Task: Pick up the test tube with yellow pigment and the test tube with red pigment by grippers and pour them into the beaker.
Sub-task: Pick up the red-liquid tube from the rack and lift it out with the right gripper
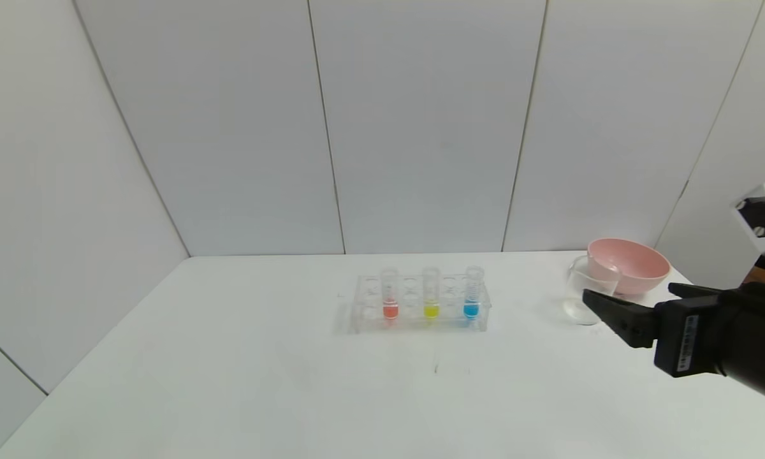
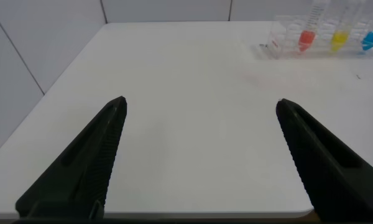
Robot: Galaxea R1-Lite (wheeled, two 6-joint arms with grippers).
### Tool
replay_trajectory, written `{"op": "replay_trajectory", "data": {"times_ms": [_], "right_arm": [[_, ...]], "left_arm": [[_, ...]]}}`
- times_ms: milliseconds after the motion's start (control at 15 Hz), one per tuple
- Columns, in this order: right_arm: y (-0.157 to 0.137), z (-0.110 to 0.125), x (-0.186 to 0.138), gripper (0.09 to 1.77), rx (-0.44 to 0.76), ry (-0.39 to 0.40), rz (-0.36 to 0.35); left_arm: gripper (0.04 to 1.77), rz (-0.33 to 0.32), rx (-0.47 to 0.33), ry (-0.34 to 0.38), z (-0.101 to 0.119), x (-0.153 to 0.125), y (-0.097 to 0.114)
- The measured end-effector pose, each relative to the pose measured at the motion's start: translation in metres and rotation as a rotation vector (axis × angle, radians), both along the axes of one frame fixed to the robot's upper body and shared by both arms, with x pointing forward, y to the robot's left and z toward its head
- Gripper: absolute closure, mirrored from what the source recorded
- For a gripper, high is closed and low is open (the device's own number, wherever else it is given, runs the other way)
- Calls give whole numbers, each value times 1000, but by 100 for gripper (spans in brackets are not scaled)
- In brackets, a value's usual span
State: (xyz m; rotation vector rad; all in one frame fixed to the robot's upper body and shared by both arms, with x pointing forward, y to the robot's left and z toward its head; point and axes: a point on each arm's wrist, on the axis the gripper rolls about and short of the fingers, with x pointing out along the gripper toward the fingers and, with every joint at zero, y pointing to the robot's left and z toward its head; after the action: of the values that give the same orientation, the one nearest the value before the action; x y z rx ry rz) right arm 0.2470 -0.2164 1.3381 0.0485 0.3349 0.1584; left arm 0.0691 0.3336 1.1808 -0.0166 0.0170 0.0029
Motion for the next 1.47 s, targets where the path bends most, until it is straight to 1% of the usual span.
{"op": "replay_trajectory", "data": {"times_ms": [200, 333, 533, 800, 1067, 1267, 1467], "right_arm": [[31, -9, 2, 15, 46, 54, 31], [52, -19, 4, 15, 39, 89, 63], [86, -32, 12, 15, 8, 119, 86], [138, -38, 33, 15, 4, 122, 121], [181, -46, 50, 15, 6, 119, 150], [207, -56, 66, 15, -4, 121, 154], [231, -70, 89, 15, -38, 146, 137]], "left_arm": [[9, 0, 0, 0, 0, 0, 0], [9, 0, 0, 0, 0, 0, 0], [9, 0, 0, 0, 0, 0, 0], [9, 0, 0, 0, 0, 0, 0], [9, 0, 0, 0, 0, 0, 0], [9, 0, 0, 0, 0, 0, 0], [9, 0, 0, 0, 0, 0, 0]]}}
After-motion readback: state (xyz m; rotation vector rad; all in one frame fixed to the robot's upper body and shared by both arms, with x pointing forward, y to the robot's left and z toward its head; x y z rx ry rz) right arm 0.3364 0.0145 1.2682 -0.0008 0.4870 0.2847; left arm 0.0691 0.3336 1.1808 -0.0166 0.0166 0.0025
